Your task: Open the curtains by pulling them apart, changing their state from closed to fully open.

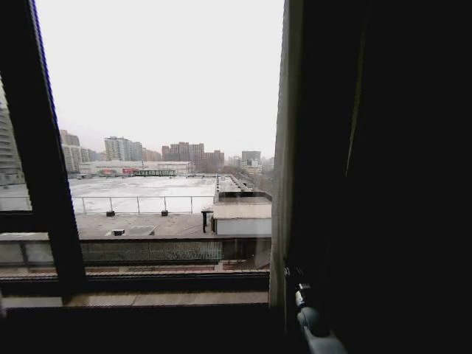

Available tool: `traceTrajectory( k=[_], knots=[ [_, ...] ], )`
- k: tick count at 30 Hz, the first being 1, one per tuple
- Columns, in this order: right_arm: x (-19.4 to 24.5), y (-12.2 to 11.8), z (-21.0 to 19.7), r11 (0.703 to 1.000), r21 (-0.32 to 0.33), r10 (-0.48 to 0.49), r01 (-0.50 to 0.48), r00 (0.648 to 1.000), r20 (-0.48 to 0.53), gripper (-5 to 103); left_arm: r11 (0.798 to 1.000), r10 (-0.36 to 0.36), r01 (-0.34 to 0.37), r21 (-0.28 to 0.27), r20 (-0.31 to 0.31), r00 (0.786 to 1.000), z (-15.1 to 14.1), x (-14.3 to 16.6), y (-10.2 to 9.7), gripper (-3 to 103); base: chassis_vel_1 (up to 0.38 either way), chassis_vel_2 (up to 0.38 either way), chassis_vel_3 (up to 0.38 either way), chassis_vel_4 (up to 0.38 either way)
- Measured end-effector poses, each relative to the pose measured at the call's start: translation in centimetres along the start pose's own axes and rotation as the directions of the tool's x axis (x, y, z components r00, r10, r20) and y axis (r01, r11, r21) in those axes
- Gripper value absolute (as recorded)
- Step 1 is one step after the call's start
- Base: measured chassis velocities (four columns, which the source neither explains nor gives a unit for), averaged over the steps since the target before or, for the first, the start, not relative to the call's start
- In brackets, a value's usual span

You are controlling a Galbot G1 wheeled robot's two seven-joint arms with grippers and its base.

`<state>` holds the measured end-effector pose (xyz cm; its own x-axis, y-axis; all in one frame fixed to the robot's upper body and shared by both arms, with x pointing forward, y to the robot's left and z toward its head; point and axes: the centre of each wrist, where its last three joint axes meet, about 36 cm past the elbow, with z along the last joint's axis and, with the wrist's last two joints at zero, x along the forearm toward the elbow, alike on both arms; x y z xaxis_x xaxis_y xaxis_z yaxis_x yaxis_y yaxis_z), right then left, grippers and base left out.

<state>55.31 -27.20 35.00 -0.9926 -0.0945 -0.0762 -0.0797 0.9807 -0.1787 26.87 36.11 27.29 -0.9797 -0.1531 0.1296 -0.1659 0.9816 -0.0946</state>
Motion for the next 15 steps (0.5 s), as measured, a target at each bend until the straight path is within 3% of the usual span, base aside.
traceTrajectory(
  k=[4, 7, 8, 11, 15],
  knots=[
    [2.0, 1.9, -0.7, 0.997, -0.032, -0.067, 0.067, 0.998, 0.007, 49, 1.0, 0.016, -0.016, 0.007, 0.002, 1.0, -0.1, -0.1, 0.1, 100, 0.0, 0.0, 0.0, 0.0],
    [4.1, 3.2, -1.3, 0.991, -0.061, -0.119, 0.12, 0.993, 0.02, 66, 1.0, 0.021, -0.021, 0.014, 0.009, 1.0, -0.2, -0.3, 0.2, 100, 0.0, 0.0, 0.0, 0.0],
    [4.1, 3.2, -1.3, 0.991, -0.061, -0.119, 0.12, 0.993, 0.02, 66, 1.0, 0.021, -0.021, 0.014, 0.009, 1.0, -0.2, -0.3, 0.2, 100, 0.0, 0.0, 0.0, 0.0],
    [5.1, 3.4, -0.8, 0.992, -0.063, -0.108, 0.108, 0.994, 0.01, 82, 1.0, 0.023, -0.023, 0.02, 0.011, 1.0, -0.3, -0.4, 0.3, 100, 0.0, 0.0, 0.0, 0.0],
    [5.7, 3.4, -0.5, 0.996, -0.051, -0.079, 0.079, 0.997, 0.007, 93, 0.999, 0.022, -0.023, 0.028, 0.011, 1.0, -0.4, -0.5, 0.3, 100, 0.0, 0.0, 0.0, 0.0]
  ],
)
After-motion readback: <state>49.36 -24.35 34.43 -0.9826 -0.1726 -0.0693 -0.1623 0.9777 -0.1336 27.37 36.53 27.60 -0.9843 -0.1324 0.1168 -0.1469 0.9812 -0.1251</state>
